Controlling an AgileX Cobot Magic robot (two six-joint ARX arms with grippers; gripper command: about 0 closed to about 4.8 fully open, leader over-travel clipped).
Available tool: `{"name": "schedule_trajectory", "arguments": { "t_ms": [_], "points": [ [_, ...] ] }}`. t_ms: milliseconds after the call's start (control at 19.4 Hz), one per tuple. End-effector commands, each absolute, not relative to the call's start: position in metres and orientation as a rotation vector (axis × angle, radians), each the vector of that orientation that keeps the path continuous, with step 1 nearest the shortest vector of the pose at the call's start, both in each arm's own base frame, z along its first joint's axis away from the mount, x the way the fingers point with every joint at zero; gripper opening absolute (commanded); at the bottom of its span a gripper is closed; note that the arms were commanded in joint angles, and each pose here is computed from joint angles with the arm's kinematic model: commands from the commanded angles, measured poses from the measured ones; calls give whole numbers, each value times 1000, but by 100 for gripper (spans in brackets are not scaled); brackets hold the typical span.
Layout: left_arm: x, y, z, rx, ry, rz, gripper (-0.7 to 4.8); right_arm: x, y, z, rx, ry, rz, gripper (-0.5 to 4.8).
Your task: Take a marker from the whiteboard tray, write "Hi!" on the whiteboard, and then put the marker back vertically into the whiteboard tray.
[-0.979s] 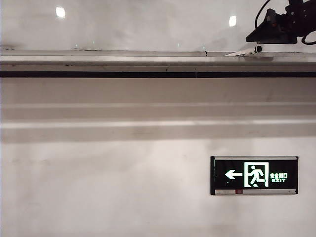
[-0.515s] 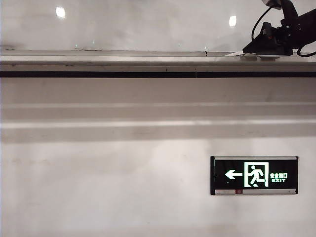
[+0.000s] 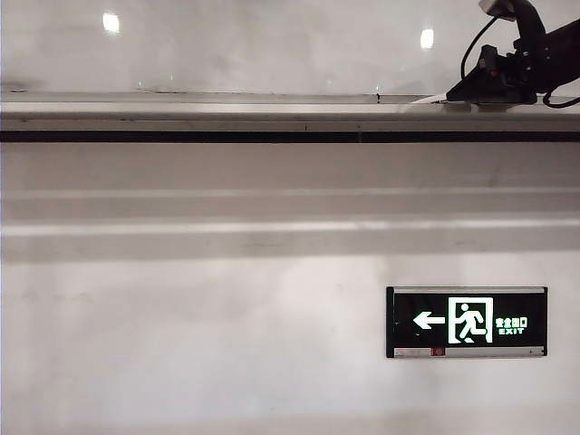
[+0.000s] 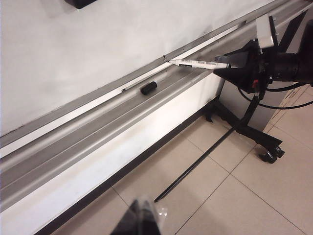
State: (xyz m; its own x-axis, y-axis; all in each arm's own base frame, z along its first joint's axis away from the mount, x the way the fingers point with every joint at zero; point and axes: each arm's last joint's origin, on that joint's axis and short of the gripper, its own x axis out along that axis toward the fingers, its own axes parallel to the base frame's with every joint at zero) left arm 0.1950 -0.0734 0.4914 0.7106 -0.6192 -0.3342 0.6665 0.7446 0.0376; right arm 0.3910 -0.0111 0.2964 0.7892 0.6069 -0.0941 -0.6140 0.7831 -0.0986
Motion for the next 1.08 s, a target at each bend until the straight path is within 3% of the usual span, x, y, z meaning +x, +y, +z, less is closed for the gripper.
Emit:
{"name": "schedule_trajectory", "arguments": {
  "t_ms": [52, 155, 309, 464, 1082],
  "points": [
    [194, -73, 495, 160, 290, -721, -5, 392, -8, 299, -128, 50, 653, 201],
    [194, -73, 495, 160, 290, -721, -5, 393, -8, 297, -127, 56, 648, 187],
    [194, -73, 495, 160, 290, -721, -5, 394, -5, 294, -122, 68, 657, 72],
    [194, -73, 495, 160, 290, -721, -5, 395, -3, 293, -121, 70, 660, 30],
    [194, -73, 495, 160, 289, -721, -5, 361, -3, 329, -57, 121, 686, 29]
  ]
}}
